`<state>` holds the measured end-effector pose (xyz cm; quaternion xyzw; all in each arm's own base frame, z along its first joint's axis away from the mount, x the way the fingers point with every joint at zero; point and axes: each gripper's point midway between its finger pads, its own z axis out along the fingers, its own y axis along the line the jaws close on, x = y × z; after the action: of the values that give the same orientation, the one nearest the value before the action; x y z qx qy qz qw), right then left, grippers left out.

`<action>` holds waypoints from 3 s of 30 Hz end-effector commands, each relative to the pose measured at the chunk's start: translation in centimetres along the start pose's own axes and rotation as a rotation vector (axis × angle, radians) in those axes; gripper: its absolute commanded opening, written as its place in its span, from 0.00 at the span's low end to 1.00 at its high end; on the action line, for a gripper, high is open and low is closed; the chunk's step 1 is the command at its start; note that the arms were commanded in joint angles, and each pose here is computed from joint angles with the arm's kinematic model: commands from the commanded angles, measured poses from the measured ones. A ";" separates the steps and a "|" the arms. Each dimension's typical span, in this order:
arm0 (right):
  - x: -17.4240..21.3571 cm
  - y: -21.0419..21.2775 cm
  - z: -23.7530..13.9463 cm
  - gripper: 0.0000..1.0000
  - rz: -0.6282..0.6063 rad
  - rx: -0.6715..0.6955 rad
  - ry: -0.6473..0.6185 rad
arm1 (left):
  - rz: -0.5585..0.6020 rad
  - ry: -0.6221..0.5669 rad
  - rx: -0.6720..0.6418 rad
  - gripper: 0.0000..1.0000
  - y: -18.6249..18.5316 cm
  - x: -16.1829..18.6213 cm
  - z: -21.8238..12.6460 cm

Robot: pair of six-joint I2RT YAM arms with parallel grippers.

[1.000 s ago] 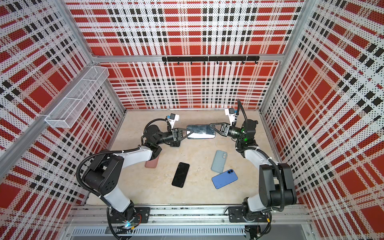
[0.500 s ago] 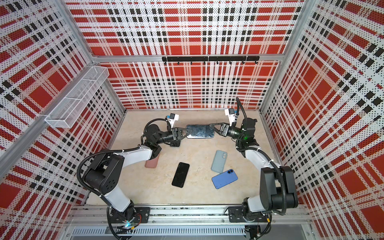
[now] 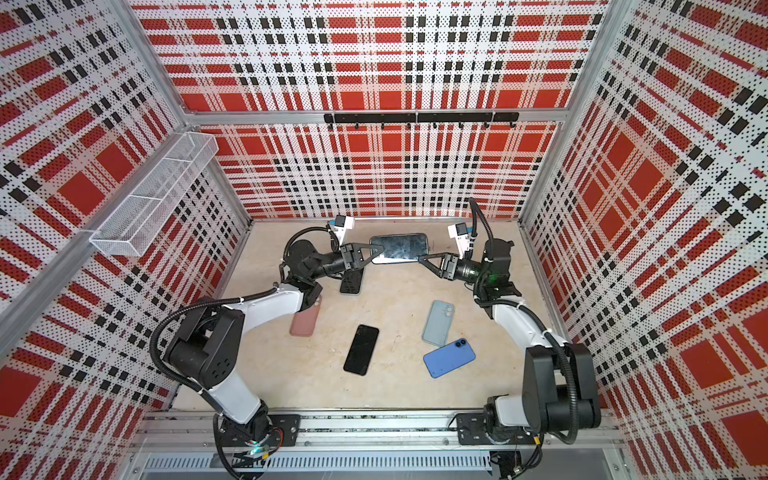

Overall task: Put the phone into the phone case
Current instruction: 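Lower the black cased phone onto the table with both grippers and release, then move the left gripper toward the blue phone while the right arm draws back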

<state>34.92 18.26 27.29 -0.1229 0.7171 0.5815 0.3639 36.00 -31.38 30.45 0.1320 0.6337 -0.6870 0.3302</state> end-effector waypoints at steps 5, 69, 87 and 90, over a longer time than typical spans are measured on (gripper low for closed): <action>-1.5 1.3 0.2 0.41 -0.070 -0.067 -0.048 | 0.044 -0.024 0.051 0.00 -2.0 -1.4 0.2; -1.9 -5.4 1.5 0.00 0.161 0.191 -0.091 | -0.047 -0.232 -0.380 0.59 6.1 -4.3 -6.7; 3.5 -17.0 10.5 0.00 0.319 0.405 0.007 | 0.253 -0.254 -0.970 1.00 5.9 -2.4 -15.9; 3.8 -18.5 11.5 0.00 0.354 0.402 0.029 | 0.233 -0.254 -0.968 1.00 6.0 -1.8 -16.4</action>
<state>44.85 24.02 8.30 0.0801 0.8541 0.4662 0.2163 37.53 -16.29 25.76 -0.0411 0.8004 -0.3145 0.5087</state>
